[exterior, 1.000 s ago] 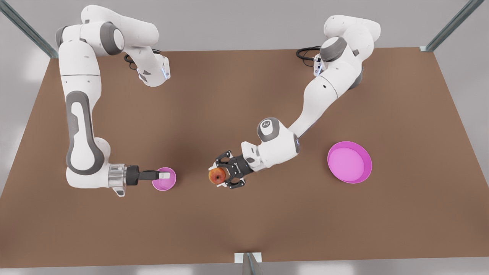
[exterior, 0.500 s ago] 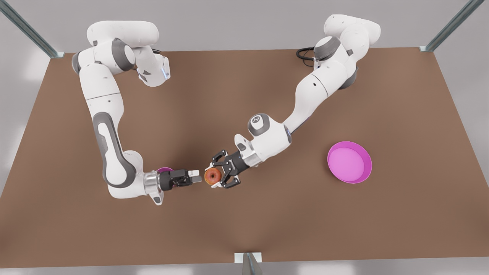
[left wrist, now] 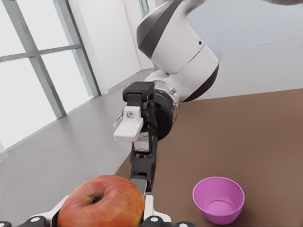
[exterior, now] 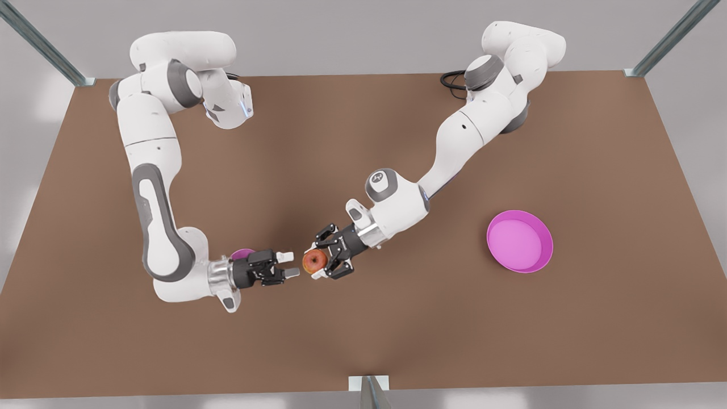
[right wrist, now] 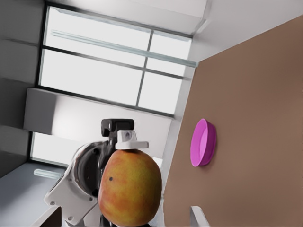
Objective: Use the left arm to pick up the apple from the plate, transfer it to the gripper of the right arm, and then use the right arm to place it into the bowl
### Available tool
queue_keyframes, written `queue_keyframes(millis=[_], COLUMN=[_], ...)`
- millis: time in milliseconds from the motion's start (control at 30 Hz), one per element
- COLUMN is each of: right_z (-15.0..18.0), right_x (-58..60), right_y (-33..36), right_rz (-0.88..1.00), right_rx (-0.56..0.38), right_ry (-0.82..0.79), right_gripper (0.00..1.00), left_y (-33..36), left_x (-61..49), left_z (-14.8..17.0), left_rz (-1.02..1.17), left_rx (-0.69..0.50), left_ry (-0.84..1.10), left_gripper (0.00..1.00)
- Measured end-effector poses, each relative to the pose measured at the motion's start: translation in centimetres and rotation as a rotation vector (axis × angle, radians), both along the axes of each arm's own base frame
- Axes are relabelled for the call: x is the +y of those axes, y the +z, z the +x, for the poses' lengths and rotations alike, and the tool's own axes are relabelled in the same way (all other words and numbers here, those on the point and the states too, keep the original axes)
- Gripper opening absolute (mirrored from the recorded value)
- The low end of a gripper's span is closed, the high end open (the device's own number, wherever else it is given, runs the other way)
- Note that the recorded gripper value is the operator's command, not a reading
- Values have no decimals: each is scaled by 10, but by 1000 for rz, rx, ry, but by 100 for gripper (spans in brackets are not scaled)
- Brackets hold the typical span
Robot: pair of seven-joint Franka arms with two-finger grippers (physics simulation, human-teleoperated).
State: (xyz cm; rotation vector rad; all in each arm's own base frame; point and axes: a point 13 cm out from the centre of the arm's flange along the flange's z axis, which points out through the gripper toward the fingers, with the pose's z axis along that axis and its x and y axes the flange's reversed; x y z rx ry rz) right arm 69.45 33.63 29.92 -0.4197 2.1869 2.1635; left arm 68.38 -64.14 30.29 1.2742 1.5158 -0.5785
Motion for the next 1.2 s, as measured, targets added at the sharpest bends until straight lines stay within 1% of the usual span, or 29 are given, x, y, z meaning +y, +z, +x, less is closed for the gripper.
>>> queue_keyframes(millis=[433,467,500,533,567,667,700,733,767,800,933,1100,1200], right_z=[-12,-11,-10,-9,-8,-6,-5,-5,-4,-4,-1,-1,0], right_x=[66,68,69,70,70,70,70,70,70,69,66,65,63], right_y=[-5,-4,-4,-4,-4,-4,-4,-4,-4,-5,-6,-6,-7], right_rz=[-24,-26,-27,-27,-28,-31,-32,-33,-33,-34,-39,-42,-44], right_rx=[20,21,22,23,25,27,27,28,29,30,31,33,34], right_ry=[7,2,-3,-8,-12,-23,-26,-28,-30,-32,-38,-40,-42], right_gripper=[100,92,74,63,55,49,49,49,49,49,49,49,49], left_y=[-2,-2,-2,-2,-2,-3,-2,-2,-3,-3,-4,-18,-23], left_x=[-2,-3,-3,-3,-3,-3,-3,-3,-4,-5,-5,22,45], left_z=[-2,-3,-3,-3,-3,-2,-3,-3,-4,-4,-6,6,-8], left_rz=[30,31,32,34,35,40,41,42,43,43,46,73,86], left_rx=[-64,-68,-70,-74,-76,-84,-86,-88,-89,-90,-90,-67,-21], left_ry=[-24,-27,-28,-29,-30,-33,-34,-37,-40,-42,-46,-33,-48], left_gripper=[66,66,66,66,66,66,79,84,98,100,100,100,100])
